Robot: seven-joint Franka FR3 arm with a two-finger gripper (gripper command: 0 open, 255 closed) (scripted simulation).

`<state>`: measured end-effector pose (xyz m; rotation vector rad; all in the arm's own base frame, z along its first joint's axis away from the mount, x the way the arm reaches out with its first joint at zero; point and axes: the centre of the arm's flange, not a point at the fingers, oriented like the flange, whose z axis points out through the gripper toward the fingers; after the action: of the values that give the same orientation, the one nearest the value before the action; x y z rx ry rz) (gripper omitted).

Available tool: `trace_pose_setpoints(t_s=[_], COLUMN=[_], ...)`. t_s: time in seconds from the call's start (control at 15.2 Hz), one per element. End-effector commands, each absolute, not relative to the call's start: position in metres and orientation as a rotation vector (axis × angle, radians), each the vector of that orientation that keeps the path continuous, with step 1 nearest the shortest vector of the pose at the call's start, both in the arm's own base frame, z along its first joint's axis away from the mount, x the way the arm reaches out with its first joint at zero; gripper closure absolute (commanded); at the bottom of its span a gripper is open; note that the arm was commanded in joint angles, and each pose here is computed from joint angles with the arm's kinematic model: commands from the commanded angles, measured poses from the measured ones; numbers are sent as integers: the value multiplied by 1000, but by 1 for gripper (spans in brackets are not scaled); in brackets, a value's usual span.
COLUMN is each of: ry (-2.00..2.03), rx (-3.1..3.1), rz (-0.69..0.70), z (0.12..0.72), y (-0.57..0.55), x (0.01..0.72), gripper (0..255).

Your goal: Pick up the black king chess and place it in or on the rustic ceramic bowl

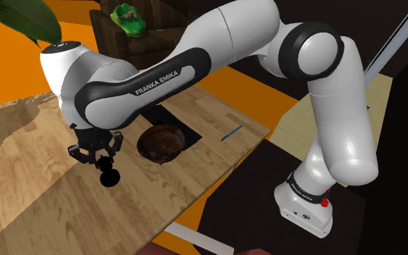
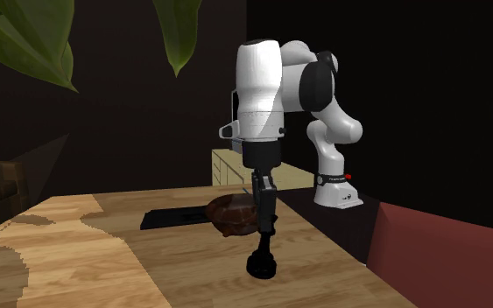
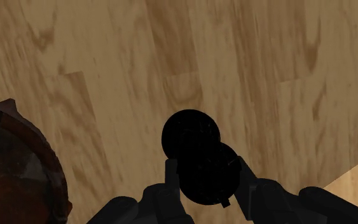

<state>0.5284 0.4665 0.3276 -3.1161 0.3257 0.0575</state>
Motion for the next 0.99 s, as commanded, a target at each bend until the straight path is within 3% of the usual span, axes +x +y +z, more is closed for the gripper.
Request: trace_pose_setpoints(t_s=[0.0, 0.92], ry=[326, 326], rx=[-3116, -3116], rz=[58, 58], z=[338, 412], y=[467, 467], x=[529, 529], gripper=[255, 255])
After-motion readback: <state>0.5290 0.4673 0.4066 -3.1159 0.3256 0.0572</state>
